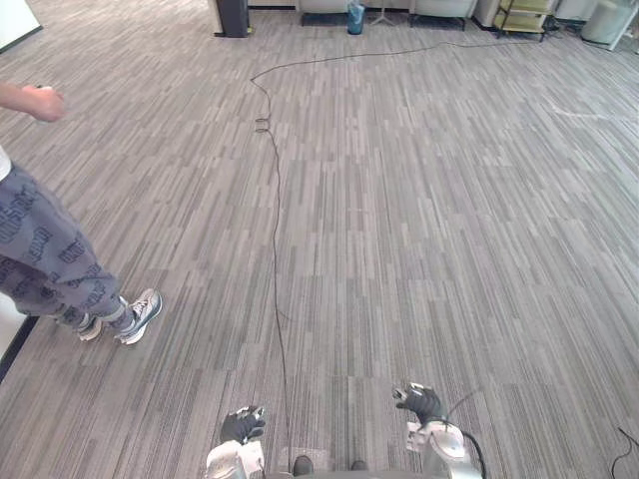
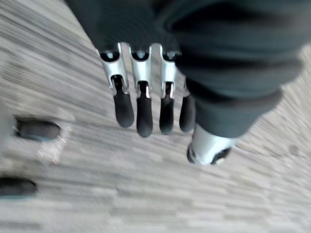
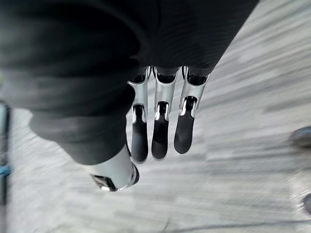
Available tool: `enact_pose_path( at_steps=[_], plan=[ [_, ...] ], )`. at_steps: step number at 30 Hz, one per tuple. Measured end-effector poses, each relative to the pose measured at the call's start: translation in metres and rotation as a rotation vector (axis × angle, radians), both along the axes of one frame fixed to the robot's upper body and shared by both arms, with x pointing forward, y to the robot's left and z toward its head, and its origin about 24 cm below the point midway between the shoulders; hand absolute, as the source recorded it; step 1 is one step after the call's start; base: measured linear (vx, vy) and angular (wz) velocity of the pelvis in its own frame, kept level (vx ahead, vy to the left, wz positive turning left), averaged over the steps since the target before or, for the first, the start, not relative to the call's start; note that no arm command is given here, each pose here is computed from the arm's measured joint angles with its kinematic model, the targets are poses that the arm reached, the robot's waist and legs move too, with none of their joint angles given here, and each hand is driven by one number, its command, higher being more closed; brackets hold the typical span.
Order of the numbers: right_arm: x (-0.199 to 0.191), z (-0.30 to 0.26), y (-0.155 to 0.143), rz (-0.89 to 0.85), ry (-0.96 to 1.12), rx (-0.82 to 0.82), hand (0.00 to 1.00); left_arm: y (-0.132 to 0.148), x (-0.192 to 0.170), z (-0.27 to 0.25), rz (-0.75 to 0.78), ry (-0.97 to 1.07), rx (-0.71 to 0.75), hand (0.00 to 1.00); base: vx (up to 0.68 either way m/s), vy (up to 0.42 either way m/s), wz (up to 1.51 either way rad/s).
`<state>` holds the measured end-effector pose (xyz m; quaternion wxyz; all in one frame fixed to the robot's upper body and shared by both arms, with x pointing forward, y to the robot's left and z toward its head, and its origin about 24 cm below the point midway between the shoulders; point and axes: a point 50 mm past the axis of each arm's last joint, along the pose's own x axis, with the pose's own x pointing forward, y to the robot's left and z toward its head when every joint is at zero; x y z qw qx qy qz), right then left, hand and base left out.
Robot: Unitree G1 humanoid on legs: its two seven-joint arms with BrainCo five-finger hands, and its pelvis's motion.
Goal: Pick up cushions and gather them together orderly.
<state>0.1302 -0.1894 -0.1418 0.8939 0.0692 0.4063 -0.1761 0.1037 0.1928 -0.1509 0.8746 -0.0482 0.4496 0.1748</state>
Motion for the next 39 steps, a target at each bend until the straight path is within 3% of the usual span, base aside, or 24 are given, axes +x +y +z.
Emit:
enact_pose_path(
  at_steps=[12, 39],
  plan=[
    [-0.027, -0.016, -0.008, -0.151, 0.154, 0.054, 0.0, 0.006, -0.012, -0.008, 0.018, 0.11, 0.023, 0.0, -0.01, -0.006, 0.1],
    [-0.033, -0.02, -0.01, -0.251, 0.184, 0.124, 0.0, 0.006, -0.007, -0.009, 0.036, 0.111, -0.025, 0.0, 0.0, -0.003, 0.01]
  ],
)
